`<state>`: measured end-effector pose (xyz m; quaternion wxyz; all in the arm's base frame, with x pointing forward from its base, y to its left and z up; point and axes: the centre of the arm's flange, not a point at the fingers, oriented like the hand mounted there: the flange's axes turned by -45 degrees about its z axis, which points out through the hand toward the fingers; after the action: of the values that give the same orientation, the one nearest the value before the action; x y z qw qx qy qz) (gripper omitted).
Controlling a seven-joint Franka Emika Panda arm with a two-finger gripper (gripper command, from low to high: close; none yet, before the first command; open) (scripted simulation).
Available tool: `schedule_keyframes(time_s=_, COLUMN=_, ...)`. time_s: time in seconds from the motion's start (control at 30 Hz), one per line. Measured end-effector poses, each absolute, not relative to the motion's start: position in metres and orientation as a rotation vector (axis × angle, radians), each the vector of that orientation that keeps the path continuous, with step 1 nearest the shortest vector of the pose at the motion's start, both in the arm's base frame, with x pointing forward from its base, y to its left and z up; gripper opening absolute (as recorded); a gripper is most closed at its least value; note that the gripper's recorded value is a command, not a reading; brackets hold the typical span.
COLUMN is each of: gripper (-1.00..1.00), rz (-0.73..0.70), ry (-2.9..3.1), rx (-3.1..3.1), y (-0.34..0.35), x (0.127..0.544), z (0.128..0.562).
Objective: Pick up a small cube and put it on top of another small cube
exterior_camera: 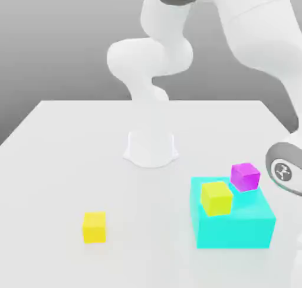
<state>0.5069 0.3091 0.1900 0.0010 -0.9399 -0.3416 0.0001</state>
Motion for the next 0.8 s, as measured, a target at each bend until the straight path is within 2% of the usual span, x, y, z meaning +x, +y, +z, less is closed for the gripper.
schedule_keyframes(time_s=0.43, gripper=-1.0, rz=0.003, ry=-0.998, rx=-2.966, y=0.214, x=0.443, z=0.3)
schedule_keyframes(time_s=0.7, gripper=-1.0, rz=0.001, ry=-0.959, rx=-2.984, y=0.158, x=0.382, z=0.334)
schedule_keyframes(time_s=0.8, gripper=-1.0, rz=0.001, ry=-0.946, rx=-2.992, y=0.144, x=0.366, z=0.327)
